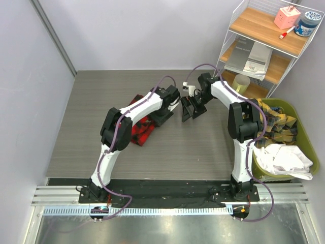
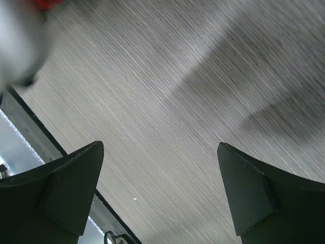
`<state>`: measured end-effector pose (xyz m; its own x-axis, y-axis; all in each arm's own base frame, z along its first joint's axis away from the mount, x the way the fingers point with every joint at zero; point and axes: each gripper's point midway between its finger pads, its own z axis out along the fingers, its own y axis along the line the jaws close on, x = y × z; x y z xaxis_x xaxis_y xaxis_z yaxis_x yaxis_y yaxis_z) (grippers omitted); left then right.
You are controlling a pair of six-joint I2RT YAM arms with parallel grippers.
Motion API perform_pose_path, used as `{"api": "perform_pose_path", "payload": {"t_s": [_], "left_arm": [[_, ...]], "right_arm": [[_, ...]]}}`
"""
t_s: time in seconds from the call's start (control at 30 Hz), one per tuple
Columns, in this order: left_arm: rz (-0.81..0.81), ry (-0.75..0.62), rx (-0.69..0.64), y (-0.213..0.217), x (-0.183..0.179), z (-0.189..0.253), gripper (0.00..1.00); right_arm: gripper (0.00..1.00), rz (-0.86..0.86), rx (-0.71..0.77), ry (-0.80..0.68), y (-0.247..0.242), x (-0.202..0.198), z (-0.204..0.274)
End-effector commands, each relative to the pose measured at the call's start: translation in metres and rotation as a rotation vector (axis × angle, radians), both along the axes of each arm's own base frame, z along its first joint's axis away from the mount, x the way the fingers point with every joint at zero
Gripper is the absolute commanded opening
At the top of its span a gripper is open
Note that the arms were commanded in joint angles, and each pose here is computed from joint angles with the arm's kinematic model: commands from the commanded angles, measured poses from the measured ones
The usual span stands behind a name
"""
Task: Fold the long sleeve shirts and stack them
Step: Fold the shirt
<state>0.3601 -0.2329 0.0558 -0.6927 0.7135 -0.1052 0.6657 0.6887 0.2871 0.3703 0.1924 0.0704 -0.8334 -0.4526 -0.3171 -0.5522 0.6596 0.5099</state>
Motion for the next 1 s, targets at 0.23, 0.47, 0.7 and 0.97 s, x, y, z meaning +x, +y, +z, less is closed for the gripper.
{"api": "perform_pose_path", "payload": {"t_s": [0.23, 0.47, 0.7, 0.97], "left_arm": [[-0.172, 0.099, -0.501, -0.024, -0.045, 0.138, 0.84], [-0.211, 0.205, -0.444, 0.073, -0.004, 0.097, 0.68], [-0.33, 0.355, -0.375, 0.117, -0.032, 0.024, 0.6], [-0.282, 0.458, -0.389, 0.053, -0.107, -0.041, 0.5]], "right_arm": [[1.0, -0.012, 0.069, -0.026, 0.003, 0.001, 0.03], [1.0, -0.026, 0.142, 0.01, 0.02, 0.001, 0.032], [1.0, -0.037, 0.149, 0.055, 0.018, -0.007, 0.028], [1.0, -0.086, 0.129, 0.042, -0.006, 0.004, 0.029]]}}
